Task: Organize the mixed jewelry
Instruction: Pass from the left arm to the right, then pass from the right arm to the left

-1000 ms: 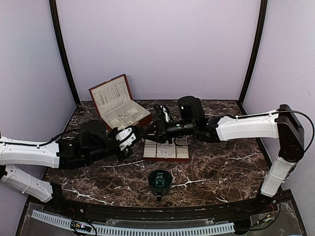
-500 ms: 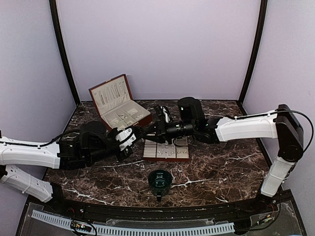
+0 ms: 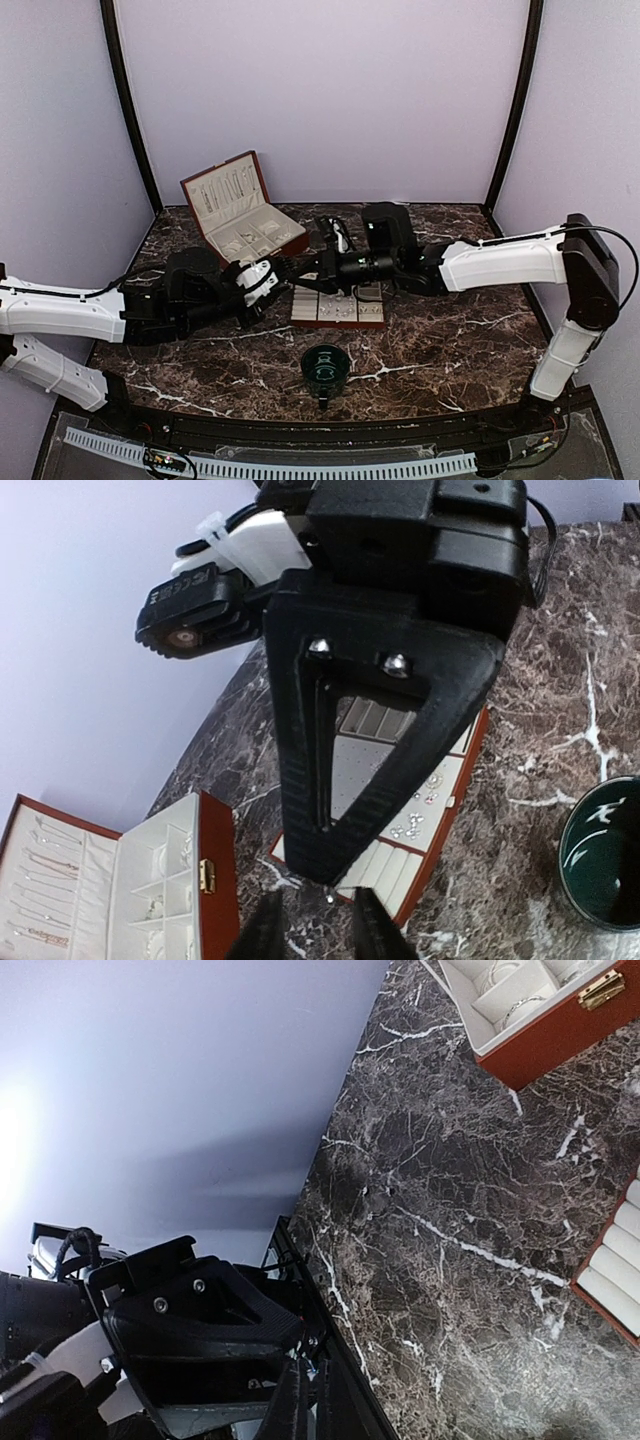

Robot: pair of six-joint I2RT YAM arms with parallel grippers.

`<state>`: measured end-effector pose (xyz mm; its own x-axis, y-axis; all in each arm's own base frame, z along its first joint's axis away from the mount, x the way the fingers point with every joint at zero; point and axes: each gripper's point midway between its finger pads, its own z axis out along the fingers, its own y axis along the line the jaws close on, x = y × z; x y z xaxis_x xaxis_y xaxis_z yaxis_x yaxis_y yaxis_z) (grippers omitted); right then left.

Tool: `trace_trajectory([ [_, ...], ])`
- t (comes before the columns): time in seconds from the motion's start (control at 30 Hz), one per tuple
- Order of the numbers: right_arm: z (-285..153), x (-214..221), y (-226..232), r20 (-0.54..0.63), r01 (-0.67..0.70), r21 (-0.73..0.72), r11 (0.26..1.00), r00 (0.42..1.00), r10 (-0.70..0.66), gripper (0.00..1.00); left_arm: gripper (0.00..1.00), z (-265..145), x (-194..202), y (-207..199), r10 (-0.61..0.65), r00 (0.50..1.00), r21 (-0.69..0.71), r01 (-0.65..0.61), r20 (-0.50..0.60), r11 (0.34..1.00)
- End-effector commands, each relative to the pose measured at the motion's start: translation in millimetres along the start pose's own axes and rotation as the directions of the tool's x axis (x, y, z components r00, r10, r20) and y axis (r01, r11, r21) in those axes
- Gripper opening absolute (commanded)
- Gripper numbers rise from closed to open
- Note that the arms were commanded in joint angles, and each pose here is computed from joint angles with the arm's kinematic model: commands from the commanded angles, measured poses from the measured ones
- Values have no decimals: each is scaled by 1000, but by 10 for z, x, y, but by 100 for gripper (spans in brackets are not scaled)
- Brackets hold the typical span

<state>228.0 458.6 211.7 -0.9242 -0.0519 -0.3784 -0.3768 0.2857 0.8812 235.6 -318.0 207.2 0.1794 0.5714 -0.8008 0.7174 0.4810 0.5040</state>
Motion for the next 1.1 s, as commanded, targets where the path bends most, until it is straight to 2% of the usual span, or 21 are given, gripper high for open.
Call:
trace_trajectory([
  [0.0,-101,-106,157,76,85,-10,996,994,-84,0,37,-36,-102,66,-51,998,-18,51,33,999],
  [0.13,-151,-150,155,107,108,-4,994,988,-107,0,57,-75,-117,68,-92,995,-5,92,28,996],
  [0.23,-204,-186,198,135,140,-12,990,981,-137,0,64,-125,-167,114,-193,981,-5,193,36,981],
  [0.3,-246,-207,270,155,170,-30,985,974,-163,0,65,-152,-214,118,-326,944,25,326,45,945],
  [0.37,-299,-218,363,176,200,-58,978,967,-187,0,64,-167,-230,106,-481,875,65,478,45,876],
  [0.5,-420,-246,587,223,268,-120,956,945,-237,0,64,-232,-423,57,-734,673,215,707,89,674],
  [0.6,-487,-259,730,246,309,-156,938,932,-266,0,64,-262,-553,28,-838,539,332,778,86,534],
  [0.73,-570,-255,895,276,352,-210,912,916,-290,0,58,-298,-674,33,-901,424,428,800,91,420],
  [0.87,-616,-253,982,292,371,-239,897,909,-298,0,54,-316,-785,15,-920,382,493,785,93,376],
  [1.07,-631,-207,1027,286,377,-272,885,910,-299,0,50,-352,-904,22,-908,400,533,746,121,400],
])
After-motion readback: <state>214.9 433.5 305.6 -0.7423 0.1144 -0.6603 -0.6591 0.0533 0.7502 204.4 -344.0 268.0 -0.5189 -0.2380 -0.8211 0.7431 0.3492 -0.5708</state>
